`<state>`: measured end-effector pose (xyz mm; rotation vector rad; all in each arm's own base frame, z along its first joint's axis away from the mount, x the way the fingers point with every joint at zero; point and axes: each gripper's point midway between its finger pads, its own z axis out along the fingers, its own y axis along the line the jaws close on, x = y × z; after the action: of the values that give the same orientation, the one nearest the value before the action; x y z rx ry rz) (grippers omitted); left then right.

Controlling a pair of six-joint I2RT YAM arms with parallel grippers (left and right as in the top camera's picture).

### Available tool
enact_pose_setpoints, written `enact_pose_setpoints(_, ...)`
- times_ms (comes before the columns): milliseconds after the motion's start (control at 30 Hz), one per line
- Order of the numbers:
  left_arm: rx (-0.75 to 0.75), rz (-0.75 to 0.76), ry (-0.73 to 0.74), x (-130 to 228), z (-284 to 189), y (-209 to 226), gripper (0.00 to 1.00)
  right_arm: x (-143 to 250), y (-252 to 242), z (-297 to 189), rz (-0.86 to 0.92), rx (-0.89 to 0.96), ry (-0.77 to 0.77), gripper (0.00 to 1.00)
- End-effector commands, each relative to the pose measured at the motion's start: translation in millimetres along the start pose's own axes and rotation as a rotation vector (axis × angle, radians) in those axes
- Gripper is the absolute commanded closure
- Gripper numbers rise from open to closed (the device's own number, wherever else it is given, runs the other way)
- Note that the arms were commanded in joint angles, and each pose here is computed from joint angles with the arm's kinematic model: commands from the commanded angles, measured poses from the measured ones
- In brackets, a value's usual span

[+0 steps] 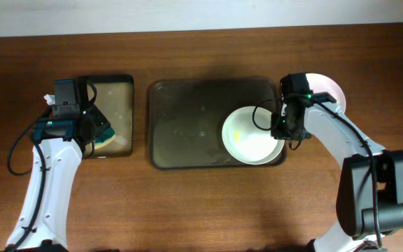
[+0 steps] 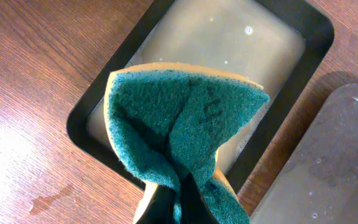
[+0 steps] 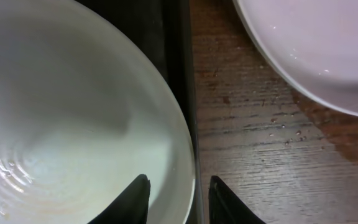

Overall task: Clean dirty plates on tray and stack at the side
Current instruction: 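Grip the cream plate rim with the right gripper and pull it to tray center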

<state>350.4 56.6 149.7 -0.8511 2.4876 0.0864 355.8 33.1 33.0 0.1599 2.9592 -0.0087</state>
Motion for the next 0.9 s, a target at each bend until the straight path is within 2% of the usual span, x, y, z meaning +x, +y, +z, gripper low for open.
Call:
enact_pose_setpoints(0, 0.009, -0.011, -0.005, -0.8, -2.3, 0.3, 1.0, -0.8, -2.9, 4.0, 0.01, 0.021, -0.009, 0.68)
enact_pose_setpoints(300, 0.015, -0.011, -0.001, -0.3, -2.3, -0.8, 1.0, 4.9, 1.0, 23.8, 0.008, 0.005, 0.038, 0.71)
enact_pose_setpoints(400, 0.017, -0.012, -0.005, -1.1, -2.3, -1.2, 1.0, 4.1, 1.1, 23.5, -0.001, 0.005, 0.035, 0.75)
enact_pose_setpoints(800, 0.017, -0.012, -0.005, -1.1, -2.3, -1.2, 1.0, -8.1, -1.3, 5.8, -0.004, 0.029, 0.03, 0.76)
enact_pose_setpoints(867, 0.017, -0.012, -0.005, -1.1, -2.3, -1.2, 1.0, -7.8, -1.3, 6.3, -0.004, 0.03, 0.032, 0.8)
